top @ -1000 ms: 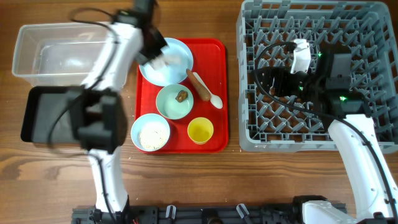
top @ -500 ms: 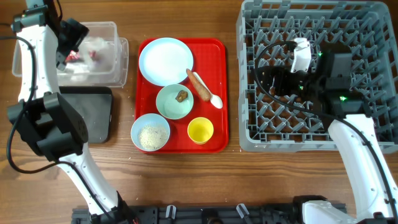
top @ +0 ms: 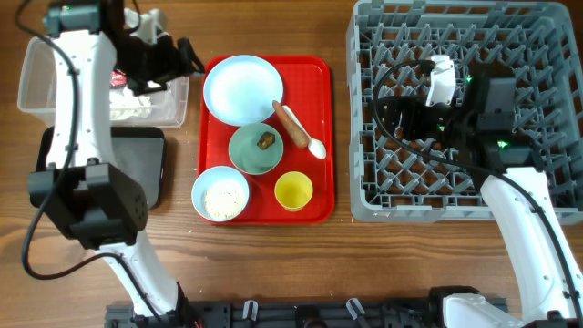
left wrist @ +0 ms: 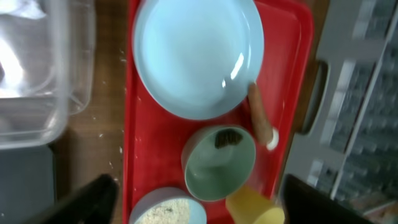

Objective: Sort waste into correct bins and load items into the dishwasher rack
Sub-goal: 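Set the empty white plate back on the red tray, then grasp the light-green bowl with the left gripper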

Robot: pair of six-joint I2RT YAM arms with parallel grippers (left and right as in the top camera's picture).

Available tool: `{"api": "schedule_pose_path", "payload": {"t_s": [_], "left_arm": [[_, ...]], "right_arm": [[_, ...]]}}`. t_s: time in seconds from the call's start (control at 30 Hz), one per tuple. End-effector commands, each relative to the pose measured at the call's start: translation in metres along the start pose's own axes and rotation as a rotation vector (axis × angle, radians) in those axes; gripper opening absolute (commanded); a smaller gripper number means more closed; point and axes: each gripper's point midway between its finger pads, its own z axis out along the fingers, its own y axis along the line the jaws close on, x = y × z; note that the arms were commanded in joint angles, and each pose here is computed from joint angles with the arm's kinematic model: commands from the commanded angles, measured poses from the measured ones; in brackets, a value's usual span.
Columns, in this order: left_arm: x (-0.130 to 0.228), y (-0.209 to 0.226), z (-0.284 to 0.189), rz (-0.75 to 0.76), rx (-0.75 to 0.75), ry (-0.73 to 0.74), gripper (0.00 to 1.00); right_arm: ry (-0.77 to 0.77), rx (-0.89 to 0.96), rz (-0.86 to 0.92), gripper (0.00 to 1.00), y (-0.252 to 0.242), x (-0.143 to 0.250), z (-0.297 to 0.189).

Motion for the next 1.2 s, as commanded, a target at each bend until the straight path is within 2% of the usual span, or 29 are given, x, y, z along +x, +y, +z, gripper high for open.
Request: {"api": "schedule_pose_path", "payload": {"t_s": [0.0, 0.07, 0.1, 0.2, 0.3, 0.43, 0.53, 0.6, 0.7, 0.8, 0.93, 1.07, 1.1, 1.17], "left_arm": [[0.035, -0.046, 0.003, 0.095, 0.025, 0.104, 0.84], [0.055, -0.064, 0.011, 0.133, -0.002, 0.172, 0.87], [0.067, -0.071, 0.018, 0.144, -0.066, 0.202, 0.89], [0.076, -0.086, 0.031, 0.159, -0.212, 0.184, 0.85], [0.077, -0.127, 0.065, 0.171, -0.213, 0.101, 0.79], [0.067, -0.151, 0.129, 0.115, -0.169, -0.022, 0.75], [0.071, -0.146, 0.149, 0.055, -0.176, -0.030, 0.73], [0.091, -0.132, 0.151, 0.046, -0.232, 0.044, 0.77], [0.125, -0.111, 0.173, 0.087, -0.299, 0.136, 0.76], [0.140, -0.088, 0.183, 0.089, -0.371, 0.164, 0.68], [0.140, -0.079, 0.192, 0.092, -0.384, 0.147, 0.46], [0.141, -0.071, 0.198, 0.096, -0.403, 0.135, 0.33], [0.140, -0.072, 0.199, 0.097, -0.399, 0.129, 0.24], [0.139, -0.073, 0.200, 0.097, -0.394, 0.125, 0.21]], "right_arm": [[-0.003, -0.015, -0.004, 1.00, 0.004, -0.005, 0.002], [-0.004, -0.016, -0.005, 1.00, 0.004, -0.005, 0.002], [-0.004, -0.016, -0.005, 1.00, 0.004, -0.005, 0.002], [-0.002, -0.016, -0.003, 1.00, 0.004, -0.005, 0.002], [-0.002, -0.016, -0.003, 1.00, 0.004, -0.005, 0.002], [-0.003, -0.016, -0.003, 1.00, 0.004, -0.005, 0.002], [-0.003, -0.016, -0.003, 1.00, 0.004, -0.005, 0.002], [-0.003, -0.016, -0.004, 1.00, 0.004, -0.005, 0.002], [-0.008, 0.007, -0.005, 1.00, -0.001, -0.006, 0.002], [-0.007, 0.007, -0.004, 1.00, -0.001, -0.006, 0.002], [-0.006, 0.007, 0.004, 1.00, -0.001, -0.006, 0.002], [-0.007, 0.007, 0.014, 1.00, -0.001, -0.006, 0.002], [-0.009, 0.014, 0.023, 1.00, -0.002, -0.006, 0.002], [-0.008, 0.014, 0.023, 1.00, -0.002, -0.006, 0.002]]}}
